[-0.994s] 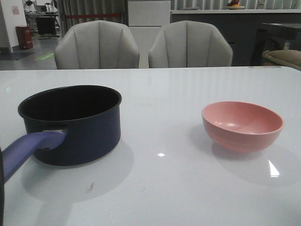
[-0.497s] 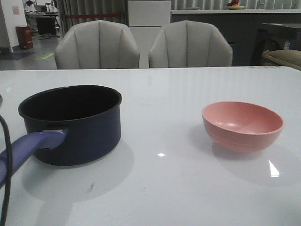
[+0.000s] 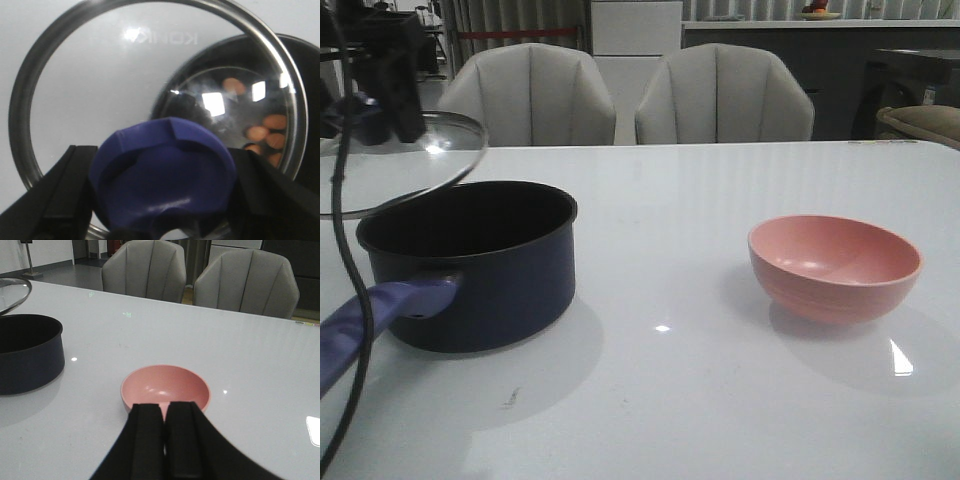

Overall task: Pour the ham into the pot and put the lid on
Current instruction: 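Lift the glass lid and move it over the saucepan, then lower the glass lid onto the saucepan and release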

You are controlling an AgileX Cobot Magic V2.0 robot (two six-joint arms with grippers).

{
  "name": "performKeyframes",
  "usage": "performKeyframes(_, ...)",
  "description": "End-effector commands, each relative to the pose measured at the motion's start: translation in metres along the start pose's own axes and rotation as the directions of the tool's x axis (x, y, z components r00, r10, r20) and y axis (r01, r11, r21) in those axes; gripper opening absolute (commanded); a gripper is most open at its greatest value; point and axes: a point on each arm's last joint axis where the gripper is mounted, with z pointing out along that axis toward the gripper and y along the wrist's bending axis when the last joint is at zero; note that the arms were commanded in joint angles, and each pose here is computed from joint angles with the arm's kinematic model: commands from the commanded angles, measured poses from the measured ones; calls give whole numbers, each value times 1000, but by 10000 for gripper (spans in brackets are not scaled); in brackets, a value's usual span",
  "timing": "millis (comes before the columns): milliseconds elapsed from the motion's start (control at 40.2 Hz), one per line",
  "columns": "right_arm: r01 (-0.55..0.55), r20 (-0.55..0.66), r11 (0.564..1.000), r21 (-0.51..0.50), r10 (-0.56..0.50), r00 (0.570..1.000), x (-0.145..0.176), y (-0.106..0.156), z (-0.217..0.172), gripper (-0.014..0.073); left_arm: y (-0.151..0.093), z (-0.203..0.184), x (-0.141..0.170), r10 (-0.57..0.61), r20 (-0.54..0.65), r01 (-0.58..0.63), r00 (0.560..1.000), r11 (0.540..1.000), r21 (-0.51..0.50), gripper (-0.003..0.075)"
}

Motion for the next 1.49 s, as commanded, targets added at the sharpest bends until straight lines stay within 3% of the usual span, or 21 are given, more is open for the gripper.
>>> performKeyframes(0, 1, 98, 1000, 27, -4, 995, -16, -2, -1, 150, -25, -29, -7, 53, 115, -56, 992, 998, 29, 333)
performKeyframes(447, 1, 98, 1000, 27, -4, 995, -16, -2, -1, 150, -63, -18, -4, 140, 80, -146, 987, 986, 76, 334)
performKeyframes(970, 1, 98, 1000, 27, -4, 995, -16, -2, -1, 150, -64, -18, -5, 152, 88, -158, 984, 985, 61, 334)
performKeyframes(1467, 1, 98, 1000, 27, -4, 995, -16, -2, -1, 150, -64, 12, -3, 156, -10, -155, 988, 986, 62, 358)
